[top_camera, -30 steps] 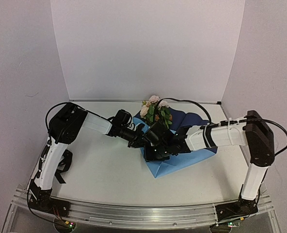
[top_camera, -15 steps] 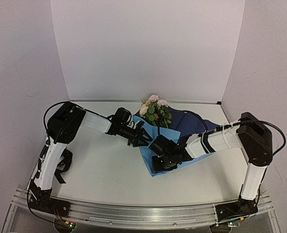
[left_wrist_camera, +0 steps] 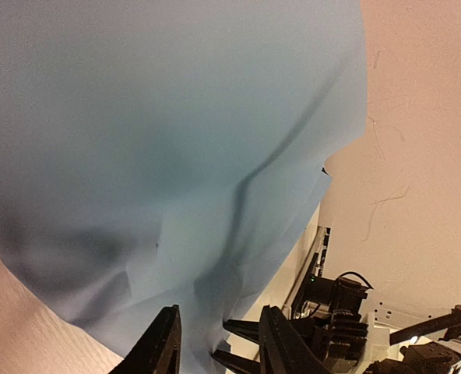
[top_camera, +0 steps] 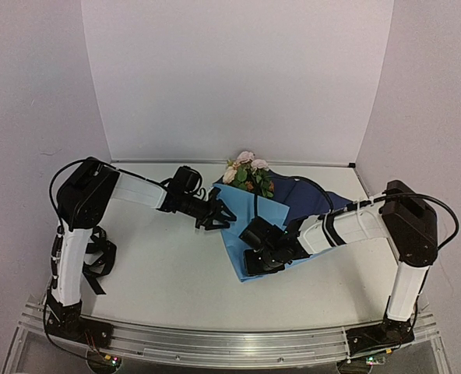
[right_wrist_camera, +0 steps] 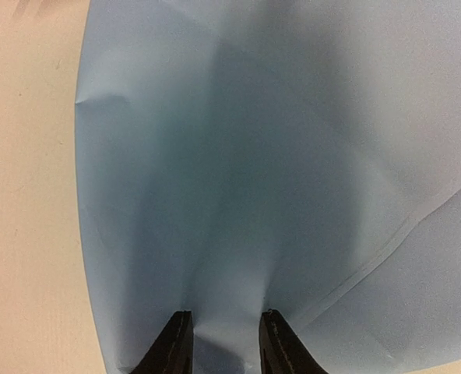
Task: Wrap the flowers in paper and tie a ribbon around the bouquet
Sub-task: Fold the left corner of the flattened wrapping paper onto the 1/4-folded wrapping paper.
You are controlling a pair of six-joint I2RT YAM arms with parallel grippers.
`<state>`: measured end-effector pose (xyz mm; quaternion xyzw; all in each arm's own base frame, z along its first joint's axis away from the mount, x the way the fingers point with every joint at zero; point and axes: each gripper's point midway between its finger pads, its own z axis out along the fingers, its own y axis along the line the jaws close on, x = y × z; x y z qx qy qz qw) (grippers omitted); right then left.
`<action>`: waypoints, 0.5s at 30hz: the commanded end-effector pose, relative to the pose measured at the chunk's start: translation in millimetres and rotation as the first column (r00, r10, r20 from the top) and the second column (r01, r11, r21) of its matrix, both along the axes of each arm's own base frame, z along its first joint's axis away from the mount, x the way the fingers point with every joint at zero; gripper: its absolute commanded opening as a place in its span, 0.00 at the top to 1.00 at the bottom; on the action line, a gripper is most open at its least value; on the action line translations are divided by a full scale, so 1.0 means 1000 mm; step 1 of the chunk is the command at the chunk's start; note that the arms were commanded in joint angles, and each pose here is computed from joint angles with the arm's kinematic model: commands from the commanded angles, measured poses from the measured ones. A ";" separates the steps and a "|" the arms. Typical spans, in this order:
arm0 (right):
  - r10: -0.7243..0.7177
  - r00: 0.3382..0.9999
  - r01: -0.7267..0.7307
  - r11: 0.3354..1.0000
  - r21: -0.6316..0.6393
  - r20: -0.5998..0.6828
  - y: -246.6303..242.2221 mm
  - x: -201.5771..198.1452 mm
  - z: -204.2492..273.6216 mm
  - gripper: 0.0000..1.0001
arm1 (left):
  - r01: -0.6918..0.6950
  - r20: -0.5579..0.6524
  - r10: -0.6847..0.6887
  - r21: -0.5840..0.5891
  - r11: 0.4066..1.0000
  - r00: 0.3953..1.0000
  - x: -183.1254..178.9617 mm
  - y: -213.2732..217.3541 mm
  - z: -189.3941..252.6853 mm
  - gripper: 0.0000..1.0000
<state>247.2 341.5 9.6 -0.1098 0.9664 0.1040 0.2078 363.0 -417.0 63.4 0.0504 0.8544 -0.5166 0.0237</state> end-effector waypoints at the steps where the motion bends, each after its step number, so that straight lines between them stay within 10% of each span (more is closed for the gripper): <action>1: -0.015 1.000 0.015 1.000 0.003 -0.006 0.000 0.000 -0.006 0.69 | 0.003 -0.002 -0.003 -0.088 0.996 1.000 -0.027 -0.009 0.033 0.68; 15: -0.029 1.000 0.030 0.998 0.055 -0.006 0.003 -0.001 0.002 0.69 | 0.037 -0.103 -0.042 -0.054 0.998 0.994 -0.078 -0.017 -0.012 0.78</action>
